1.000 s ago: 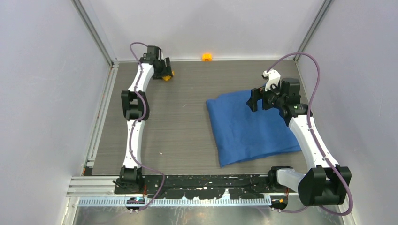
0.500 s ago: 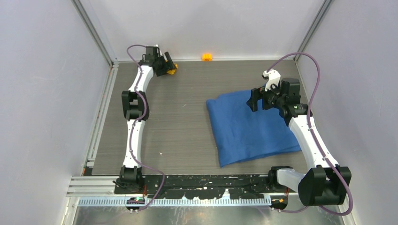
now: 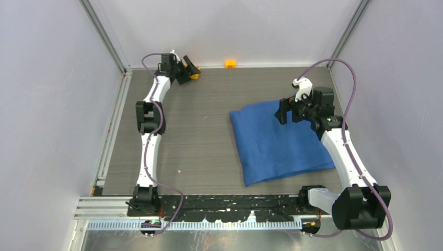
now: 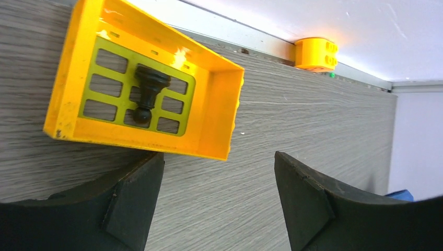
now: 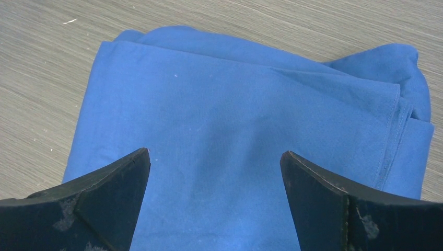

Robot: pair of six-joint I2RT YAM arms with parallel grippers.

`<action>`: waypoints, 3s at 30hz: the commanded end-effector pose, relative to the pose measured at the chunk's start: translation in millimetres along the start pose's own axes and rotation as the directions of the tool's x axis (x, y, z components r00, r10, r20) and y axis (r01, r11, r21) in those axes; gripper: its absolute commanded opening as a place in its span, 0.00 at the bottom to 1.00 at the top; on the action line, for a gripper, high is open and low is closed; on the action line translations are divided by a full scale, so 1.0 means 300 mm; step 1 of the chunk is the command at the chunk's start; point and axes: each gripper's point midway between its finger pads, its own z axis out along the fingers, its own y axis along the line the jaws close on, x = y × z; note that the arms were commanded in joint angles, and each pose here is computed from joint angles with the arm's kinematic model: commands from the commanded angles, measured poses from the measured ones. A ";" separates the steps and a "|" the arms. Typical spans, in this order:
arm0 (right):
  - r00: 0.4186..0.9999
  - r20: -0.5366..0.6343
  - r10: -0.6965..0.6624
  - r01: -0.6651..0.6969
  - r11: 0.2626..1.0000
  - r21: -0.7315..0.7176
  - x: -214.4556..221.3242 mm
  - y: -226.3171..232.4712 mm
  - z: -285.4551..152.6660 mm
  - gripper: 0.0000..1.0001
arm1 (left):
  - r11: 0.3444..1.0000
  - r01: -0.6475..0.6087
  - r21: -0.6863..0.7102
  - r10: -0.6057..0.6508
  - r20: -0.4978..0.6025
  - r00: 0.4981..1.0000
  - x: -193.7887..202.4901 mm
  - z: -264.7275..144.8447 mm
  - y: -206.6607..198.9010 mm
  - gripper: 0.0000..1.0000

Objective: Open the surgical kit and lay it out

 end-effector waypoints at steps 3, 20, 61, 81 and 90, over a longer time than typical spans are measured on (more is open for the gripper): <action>0.999 0.038 -0.009 0.008 0.999 0.035 -0.046 -0.021 -0.013 1.00 | 0.991 0.131 -0.018 -0.132 -0.172 0.976 0.195 0.021 0.042 0.80; 0.958 -0.200 0.204 -0.111 0.911 0.398 0.122 -0.253 -0.236 0.98 | 0.933 -0.229 0.276 0.323 -0.368 0.872 0.572 -0.621 -0.387 1.00; 0.783 -0.214 0.584 -0.447 0.768 0.459 0.337 -0.402 -0.227 0.92 | -0.305 -0.831 0.466 0.934 -0.025 -0.357 1.593 -0.633 -0.804 0.95; 0.664 -0.405 0.628 -0.514 0.777 0.362 0.478 -0.428 0.013 0.80 | -0.179 -0.874 0.453 0.955 -0.133 -0.265 1.513 -0.611 -0.718 0.93; 0.696 -0.449 0.560 -0.500 0.827 0.255 0.380 -0.264 0.201 0.71 | -0.052 -0.925 0.376 0.945 -0.282 -0.167 1.300 -0.590 -0.561 0.91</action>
